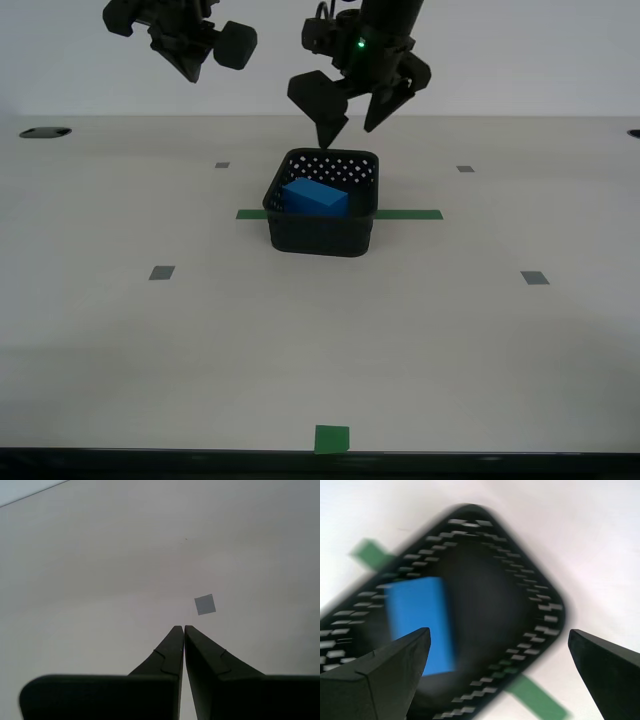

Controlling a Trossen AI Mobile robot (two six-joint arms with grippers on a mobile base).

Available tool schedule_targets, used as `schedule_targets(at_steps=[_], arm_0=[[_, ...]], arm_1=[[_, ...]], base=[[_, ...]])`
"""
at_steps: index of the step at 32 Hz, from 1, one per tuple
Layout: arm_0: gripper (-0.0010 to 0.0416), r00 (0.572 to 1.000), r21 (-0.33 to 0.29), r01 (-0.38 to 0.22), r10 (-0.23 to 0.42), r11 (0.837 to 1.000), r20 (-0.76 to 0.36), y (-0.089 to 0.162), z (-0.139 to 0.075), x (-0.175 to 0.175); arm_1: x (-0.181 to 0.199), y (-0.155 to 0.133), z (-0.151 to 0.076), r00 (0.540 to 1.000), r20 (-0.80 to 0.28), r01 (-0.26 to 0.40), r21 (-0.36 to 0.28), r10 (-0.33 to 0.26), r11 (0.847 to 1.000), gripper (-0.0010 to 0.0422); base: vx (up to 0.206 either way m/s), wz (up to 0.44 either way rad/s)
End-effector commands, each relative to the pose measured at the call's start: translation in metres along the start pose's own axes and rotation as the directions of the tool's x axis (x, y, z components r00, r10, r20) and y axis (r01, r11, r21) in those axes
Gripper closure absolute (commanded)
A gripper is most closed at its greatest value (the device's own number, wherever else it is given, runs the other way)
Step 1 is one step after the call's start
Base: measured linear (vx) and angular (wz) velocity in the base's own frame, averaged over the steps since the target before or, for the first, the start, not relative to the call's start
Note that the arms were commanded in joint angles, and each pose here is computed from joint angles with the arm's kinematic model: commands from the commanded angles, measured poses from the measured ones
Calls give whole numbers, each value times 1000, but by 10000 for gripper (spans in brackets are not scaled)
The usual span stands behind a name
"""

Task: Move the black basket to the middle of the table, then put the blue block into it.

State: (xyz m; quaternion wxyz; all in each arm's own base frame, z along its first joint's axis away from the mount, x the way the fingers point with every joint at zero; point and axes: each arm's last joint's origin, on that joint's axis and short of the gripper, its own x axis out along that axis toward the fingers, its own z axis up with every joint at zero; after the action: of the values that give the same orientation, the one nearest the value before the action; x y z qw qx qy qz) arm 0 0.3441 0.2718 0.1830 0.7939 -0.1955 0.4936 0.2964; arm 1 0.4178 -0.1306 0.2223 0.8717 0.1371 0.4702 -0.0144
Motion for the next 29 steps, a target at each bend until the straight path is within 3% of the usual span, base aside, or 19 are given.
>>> schedule_targets(at_steps=[1, 5, 6, 7, 9, 10, 12, 13, 15, 16, 17, 21, 29], arm_0=[[21, 992, 39, 123, -122, 992, -20, -29, -3, -1], [21, 986, 130, 167, -164, 977, -33, -72, -10, -3], [21, 982, 172, 188, -184, 967, -42, -93, -15, -5], [20, 974, 250, 227, -218, 941, -61, -130, -27, -10], [20, 967, 304, 255, -245, 918, -74, -157, -36, -15], [21, 960, 344, 279, -266, 896, -86, -177, -45, -19], [20, 957, 366, 290, -274, 884, -96, -187, -50, -21], [21, 950, 406, 310, -291, 860, -108, -207, -61, -26], [20, 946, 430, 322, -301, 844, -118, -218, -67, -29], [21, 941, 460, 337, -314, 821, -129, -233, -77, -33], [20, 938, 474, 344, -319, 811, -135, -240, -81, -35], [20, 932, 503, 358, -330, 787, -148, -253, -91, -40], [21, 932, 503, 357, -334, 787, -140, -253, -90, -40]], arm_1=[[0, 0, 0, 1000, 1, -1, 3, 1, 1000, 412], [0, 0, 0, 1000, 4, -1, 3, 1, 1000, 412], [0, 0, 1, 1000, 6, -2, 2, 2, 1000, 412], [0, 0, 1, 1000, 10, -1, 1, 1, 1000, 412], [-1, 0, 2, 1000, 16, 5, -1, -5, 1000, 412], [-1, 0, 3, 1000, 27, 3, -4, -3, 1000, 412], [-1, 0, 3, 1000, 30, 3, -5, -3, 1000, 412], [0, 0, 4, 999, 36, 7, -7, -7, 1000, 412], [0, 0, 4, 999, 38, 7, -8, -7, 1000, 412], [0, 0, 4, 999, 40, 3, -8, -2, 1000, 412], [0, 0, 4, 999, 43, 2, -9, -2, 1000, 412], [0, 0, 5, 999, 48, 3, -10, -3, 1000, 412], [0, 0, 5, 999, 48, 3, -11, -2, 1000, 412]], base=[[0, 0], [0, 0], [0, 0], [0, 0], [0, 0], [0, 0], [0, 0], [0, 0], [0, 0], [0, 0], [0, 0], [0, 0], [0, 0]])
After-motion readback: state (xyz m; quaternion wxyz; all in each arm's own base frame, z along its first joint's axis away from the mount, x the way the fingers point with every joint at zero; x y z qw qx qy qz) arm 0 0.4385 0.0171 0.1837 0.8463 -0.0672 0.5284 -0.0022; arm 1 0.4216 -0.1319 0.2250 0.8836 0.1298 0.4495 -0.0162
